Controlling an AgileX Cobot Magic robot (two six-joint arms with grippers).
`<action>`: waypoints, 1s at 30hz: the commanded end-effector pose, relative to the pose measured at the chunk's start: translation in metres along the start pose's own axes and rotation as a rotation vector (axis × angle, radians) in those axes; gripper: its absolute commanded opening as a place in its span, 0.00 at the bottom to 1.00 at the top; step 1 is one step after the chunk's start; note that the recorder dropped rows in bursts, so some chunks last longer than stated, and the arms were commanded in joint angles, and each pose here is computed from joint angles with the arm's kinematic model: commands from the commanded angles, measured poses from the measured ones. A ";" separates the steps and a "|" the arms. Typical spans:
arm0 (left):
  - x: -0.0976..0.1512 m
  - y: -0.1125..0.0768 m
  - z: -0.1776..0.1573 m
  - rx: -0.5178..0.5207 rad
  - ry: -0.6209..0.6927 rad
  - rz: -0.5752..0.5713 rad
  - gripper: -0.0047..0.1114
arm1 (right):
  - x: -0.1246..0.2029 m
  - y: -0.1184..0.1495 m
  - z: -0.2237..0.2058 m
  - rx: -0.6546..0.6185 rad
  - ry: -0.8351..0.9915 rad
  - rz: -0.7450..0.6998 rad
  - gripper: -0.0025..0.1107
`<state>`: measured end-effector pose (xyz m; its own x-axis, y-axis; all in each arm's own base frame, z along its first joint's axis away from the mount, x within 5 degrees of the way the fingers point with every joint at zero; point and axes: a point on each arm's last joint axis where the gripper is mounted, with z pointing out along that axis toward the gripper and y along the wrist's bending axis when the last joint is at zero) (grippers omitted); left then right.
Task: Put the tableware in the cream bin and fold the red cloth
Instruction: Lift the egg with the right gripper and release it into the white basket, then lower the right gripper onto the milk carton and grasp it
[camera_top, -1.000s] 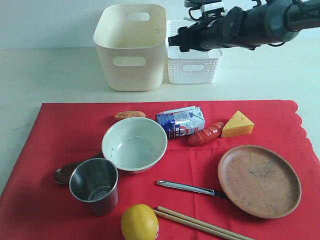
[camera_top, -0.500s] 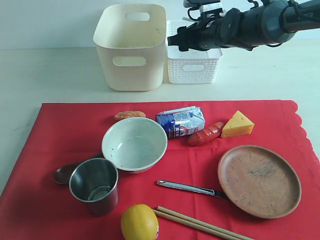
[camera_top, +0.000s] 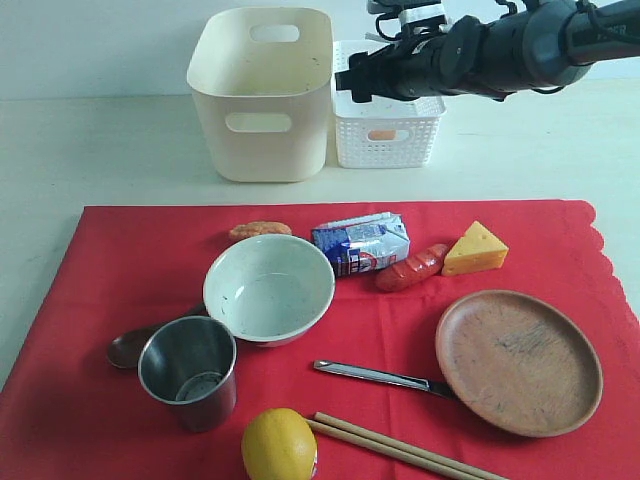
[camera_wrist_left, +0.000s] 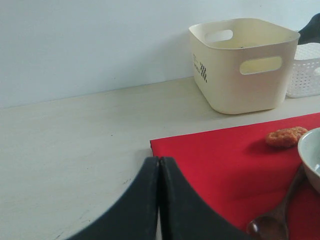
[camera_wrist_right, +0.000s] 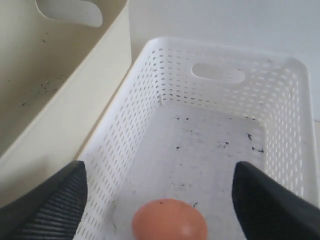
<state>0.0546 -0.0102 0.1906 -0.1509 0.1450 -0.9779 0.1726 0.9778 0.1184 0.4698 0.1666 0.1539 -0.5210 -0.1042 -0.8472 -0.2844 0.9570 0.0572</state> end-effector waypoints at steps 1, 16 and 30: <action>0.001 0.000 0.000 -0.004 -0.005 0.002 0.06 | -0.009 0.000 -0.006 -0.008 -0.003 -0.001 0.69; 0.001 0.000 0.000 -0.004 -0.005 0.002 0.06 | -0.051 0.017 -0.102 -0.172 0.304 -0.141 0.42; 0.001 0.000 0.000 -0.004 -0.005 0.001 0.06 | -0.051 0.033 -0.146 -0.341 0.487 -0.313 0.02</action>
<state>0.0546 -0.0102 0.1906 -0.1509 0.1450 -0.9779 0.1726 0.9778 0.1184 0.3761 0.1627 0.2735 -0.6764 -0.4959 -0.5446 -0.6263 0.7764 0.0709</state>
